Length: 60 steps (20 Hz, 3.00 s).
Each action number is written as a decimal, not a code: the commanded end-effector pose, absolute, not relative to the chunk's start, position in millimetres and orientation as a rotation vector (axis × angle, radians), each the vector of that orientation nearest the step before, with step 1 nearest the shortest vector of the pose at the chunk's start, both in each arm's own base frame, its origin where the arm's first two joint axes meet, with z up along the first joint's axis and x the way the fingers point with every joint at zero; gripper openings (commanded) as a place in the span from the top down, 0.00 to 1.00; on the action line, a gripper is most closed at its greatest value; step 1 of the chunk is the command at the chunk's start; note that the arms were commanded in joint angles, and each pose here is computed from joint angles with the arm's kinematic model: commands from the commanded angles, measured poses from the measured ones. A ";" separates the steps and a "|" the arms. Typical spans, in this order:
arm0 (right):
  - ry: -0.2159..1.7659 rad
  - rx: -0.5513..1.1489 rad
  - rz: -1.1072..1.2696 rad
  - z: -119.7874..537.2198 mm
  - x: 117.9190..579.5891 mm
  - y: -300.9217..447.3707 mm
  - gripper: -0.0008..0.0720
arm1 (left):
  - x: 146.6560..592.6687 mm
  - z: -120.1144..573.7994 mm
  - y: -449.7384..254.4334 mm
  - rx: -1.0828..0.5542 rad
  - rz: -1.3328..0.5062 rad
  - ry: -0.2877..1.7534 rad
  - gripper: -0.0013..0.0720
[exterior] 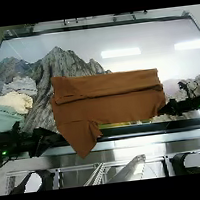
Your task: Fold the shirts.
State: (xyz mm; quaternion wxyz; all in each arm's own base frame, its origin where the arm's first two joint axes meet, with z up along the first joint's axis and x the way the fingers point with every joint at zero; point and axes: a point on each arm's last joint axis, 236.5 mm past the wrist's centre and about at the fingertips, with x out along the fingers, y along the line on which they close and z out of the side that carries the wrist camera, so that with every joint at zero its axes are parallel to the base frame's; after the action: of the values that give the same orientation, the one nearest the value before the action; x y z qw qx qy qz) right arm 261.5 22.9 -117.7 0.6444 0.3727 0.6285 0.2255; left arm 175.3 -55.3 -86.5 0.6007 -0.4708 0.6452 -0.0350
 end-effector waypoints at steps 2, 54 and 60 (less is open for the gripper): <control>1.423 0.876 0.542 -110.6 262.3 28.4 0.97 | 172.6 -107.7 -90.3 -0.979 -0.148 1.613 0.07; 0.883 0.875 0.204 -91.7 425.9 18.5 0.97 | 442.6 -44.4 -51.5 -0.826 -0.660 1.280 0.94; 0.837 0.784 0.203 -95.0 435.5 14.7 0.97 | 467.0 -74.9 -60.0 -0.806 -0.701 1.314 0.93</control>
State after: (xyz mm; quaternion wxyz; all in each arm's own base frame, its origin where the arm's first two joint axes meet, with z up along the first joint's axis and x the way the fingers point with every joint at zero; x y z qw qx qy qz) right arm 429.5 19.1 -90.8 0.8206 0.3906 0.4045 0.1022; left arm 457.4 -54.6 -60.7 0.6696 -0.3622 0.5740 -0.3016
